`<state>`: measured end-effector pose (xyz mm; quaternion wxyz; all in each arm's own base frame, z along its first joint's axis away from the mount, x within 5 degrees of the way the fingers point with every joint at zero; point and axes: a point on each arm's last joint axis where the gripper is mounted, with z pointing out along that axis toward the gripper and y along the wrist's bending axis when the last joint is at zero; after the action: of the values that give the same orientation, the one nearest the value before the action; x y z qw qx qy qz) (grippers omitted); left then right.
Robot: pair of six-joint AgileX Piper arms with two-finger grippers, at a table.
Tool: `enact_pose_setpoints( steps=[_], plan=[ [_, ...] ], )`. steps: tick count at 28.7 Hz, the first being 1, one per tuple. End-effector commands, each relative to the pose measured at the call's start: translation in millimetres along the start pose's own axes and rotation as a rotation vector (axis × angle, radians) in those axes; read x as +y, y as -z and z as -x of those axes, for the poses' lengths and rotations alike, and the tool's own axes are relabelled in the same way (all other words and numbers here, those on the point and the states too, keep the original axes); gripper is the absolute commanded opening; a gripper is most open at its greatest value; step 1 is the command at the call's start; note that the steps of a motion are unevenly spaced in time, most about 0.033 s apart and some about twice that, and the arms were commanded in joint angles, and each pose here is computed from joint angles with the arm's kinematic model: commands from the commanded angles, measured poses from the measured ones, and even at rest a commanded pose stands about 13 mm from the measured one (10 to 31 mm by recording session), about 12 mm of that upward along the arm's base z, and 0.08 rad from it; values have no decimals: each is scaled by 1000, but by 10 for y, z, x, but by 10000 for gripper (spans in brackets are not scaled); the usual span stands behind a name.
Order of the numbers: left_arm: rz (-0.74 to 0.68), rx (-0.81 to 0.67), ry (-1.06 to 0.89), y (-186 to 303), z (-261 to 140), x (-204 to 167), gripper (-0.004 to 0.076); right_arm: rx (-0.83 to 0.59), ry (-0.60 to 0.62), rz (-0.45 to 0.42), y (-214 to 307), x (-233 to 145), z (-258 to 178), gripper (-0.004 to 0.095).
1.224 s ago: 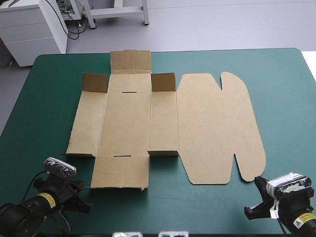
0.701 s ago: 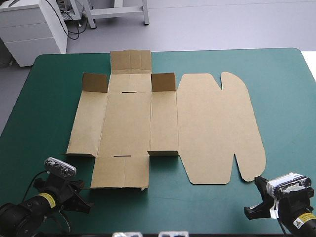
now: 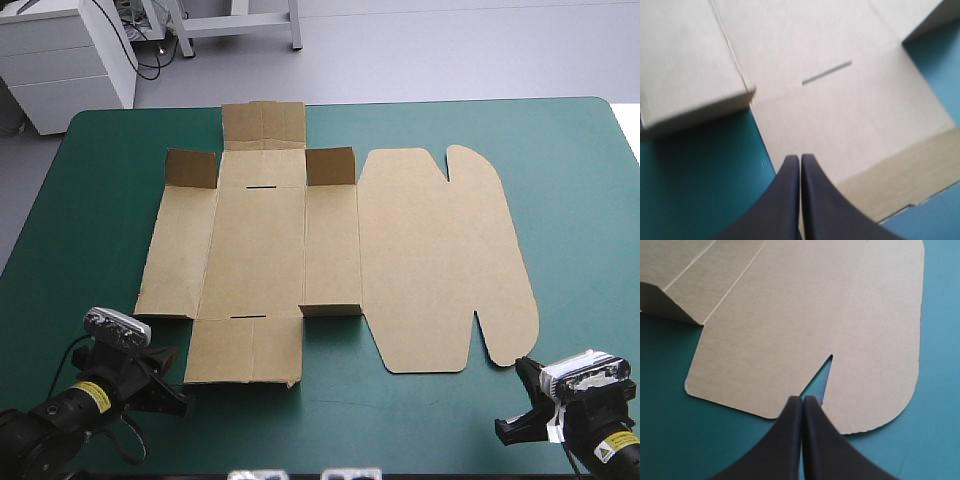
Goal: Fold the box
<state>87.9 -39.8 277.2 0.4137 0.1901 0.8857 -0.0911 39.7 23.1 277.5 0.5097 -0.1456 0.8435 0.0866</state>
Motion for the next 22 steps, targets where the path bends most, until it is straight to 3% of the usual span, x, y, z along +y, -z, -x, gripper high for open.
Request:
enact_pose_setpoints(
  steps=[1, 8, 16, 22],
  plan=[
    [11, -221, -14, 265, 419, 5, -8, -84, -3, -12, 39, -10, 133, -19],
    [144, -192, -111, 532, 1072, 114, -8, -84, -3, -12, 39, -10, 133, -19],
    [287, -25, -201, 177, 1700, 261, 5, -84, -3, -12, 39, -10, 133, -19],
    [323, 72, -151, -203, 1953, 498, 17, -84, -3, -12, 39, -10, 133, -19]
  ],
)
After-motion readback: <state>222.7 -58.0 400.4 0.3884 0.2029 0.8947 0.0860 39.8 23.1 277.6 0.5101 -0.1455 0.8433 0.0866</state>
